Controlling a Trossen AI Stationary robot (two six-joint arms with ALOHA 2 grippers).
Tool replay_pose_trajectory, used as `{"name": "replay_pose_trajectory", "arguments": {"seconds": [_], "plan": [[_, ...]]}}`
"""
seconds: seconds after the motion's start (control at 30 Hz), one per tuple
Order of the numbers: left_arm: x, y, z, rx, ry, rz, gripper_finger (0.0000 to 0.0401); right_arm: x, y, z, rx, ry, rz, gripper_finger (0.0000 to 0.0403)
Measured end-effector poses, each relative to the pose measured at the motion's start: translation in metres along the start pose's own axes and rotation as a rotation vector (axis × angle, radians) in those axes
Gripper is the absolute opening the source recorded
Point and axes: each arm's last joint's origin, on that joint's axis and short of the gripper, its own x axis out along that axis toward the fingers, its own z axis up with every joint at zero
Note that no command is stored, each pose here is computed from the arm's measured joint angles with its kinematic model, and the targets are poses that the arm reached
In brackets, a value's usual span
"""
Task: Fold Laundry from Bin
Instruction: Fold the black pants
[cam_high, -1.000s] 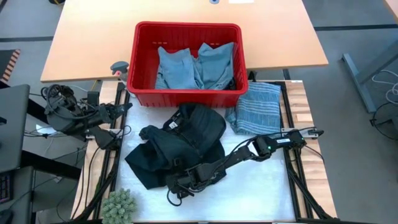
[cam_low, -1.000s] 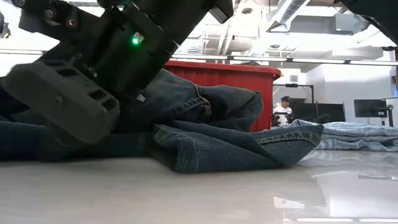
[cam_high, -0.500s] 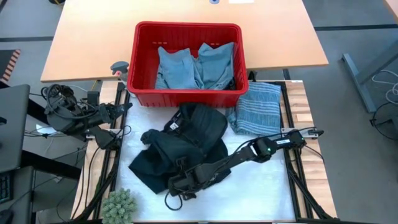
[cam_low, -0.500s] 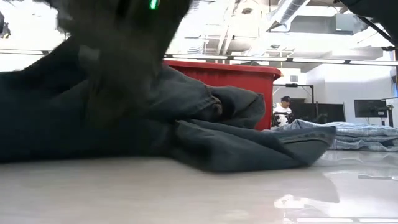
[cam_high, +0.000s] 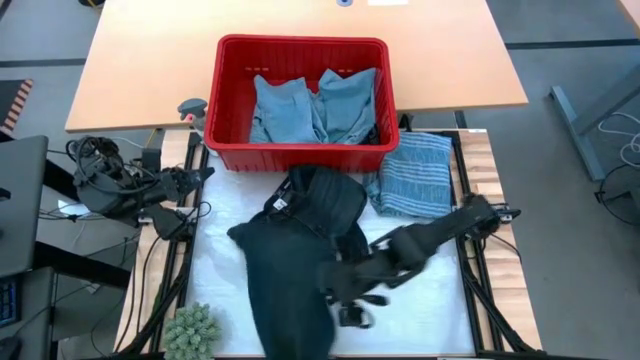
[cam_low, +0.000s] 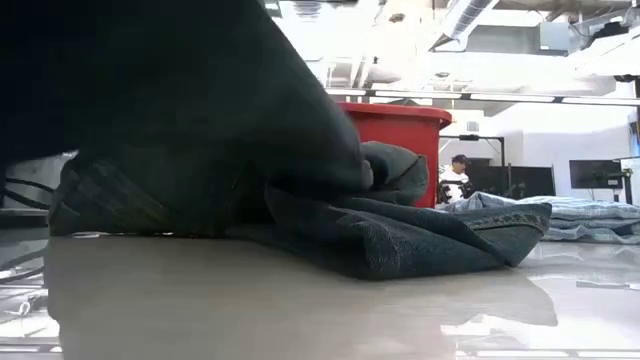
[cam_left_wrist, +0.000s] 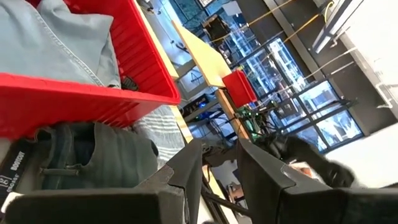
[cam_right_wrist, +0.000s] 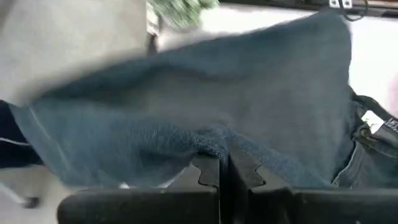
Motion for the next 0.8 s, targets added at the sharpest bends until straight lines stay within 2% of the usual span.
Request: {"name": "replay_pose_trajectory", "arguments": {"seconds": [0.2, 0.4, 0.47, 0.6, 0.8], "plan": [[0.001, -0.002, -0.005, 0.044, 0.07, -0.026, 0.0087, -0.065, 0.011, -0.015, 0.144, 0.009, 0.035, 0.0027], [0.008, -0.009, -0.03, 0.152, 0.199, -0.044, 0.0087, -0.089, 0.027, -0.052, 0.285, 0.161, -0.154, 0.0027], [0.011, -0.01, -0.041, 0.197, 0.231, -0.025, 0.0087, -0.091, 0.035, -0.06, 0.345, 0.192, -0.165, 0.0029], [0.018, -0.008, -0.066, 0.258, 0.323, 0.037, 0.0086, -0.088, 0.052, -0.07, 0.368, 0.212, -0.162, 0.0028], [0.027, 0.004, -0.109, 0.396, 0.518, 0.202, 0.0086, -0.074, 0.058, -0.083, 0.481, 0.254, -0.228, 0.0028]]}}
